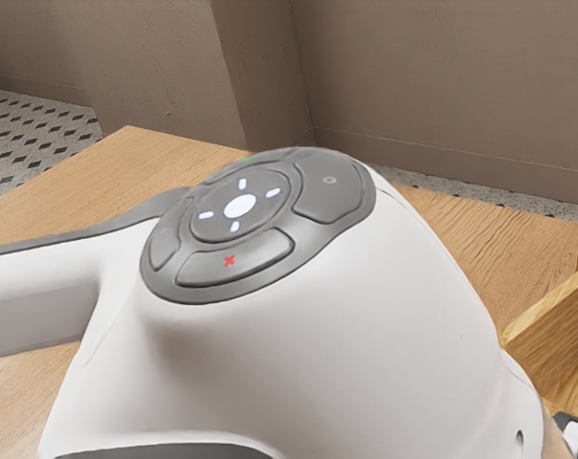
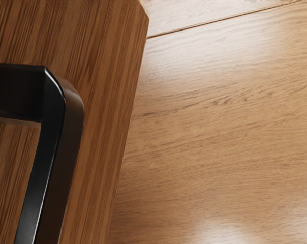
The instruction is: Pull the drawer handle with one arm to open the drawer
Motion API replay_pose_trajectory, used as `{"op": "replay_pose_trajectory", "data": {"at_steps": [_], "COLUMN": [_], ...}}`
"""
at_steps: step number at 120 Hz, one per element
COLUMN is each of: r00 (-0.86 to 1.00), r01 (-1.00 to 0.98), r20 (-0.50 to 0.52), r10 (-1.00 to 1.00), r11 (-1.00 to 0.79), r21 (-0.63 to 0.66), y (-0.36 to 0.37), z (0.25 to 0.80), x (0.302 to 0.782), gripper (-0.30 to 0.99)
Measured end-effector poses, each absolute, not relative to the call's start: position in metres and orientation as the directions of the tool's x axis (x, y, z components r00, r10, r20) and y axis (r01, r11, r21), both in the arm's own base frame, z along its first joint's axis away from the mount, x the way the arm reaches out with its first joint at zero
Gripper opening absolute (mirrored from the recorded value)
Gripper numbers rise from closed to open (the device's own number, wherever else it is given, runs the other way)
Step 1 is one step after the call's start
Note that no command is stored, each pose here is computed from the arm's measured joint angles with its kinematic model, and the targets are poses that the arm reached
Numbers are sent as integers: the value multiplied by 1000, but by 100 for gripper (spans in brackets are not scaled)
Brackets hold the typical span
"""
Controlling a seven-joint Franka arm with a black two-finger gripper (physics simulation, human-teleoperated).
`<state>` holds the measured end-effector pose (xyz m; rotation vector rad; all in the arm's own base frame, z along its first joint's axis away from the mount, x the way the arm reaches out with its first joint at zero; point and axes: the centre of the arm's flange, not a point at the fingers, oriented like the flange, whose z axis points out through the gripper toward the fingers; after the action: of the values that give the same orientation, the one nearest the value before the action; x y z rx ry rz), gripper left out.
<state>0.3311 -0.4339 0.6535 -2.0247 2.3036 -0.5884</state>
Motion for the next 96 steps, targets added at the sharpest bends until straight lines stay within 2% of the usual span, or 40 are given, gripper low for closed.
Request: {"op": "replay_pose_trajectory", "data": {"at_steps": [8,55,72,80,87,96], "r00": [-168,-182,-220,-88,139,459], "r01": [-952,-944,-923,-940,-905,-782], "r20": [233,260,302,305,297,269], "r10": [-958,-948,-928,-948,-944,-847], "r11": [96,95,98,-22,-244,-528], "r21": [-291,-316,-371,-340,-349,-330], "y": [-436,-430,-415,-360,-272,-156], "z": [655,677,732,776,816,833], "x": [326,314,265,236,251,277], "gripper": [63,69,69,69,69,69]}}
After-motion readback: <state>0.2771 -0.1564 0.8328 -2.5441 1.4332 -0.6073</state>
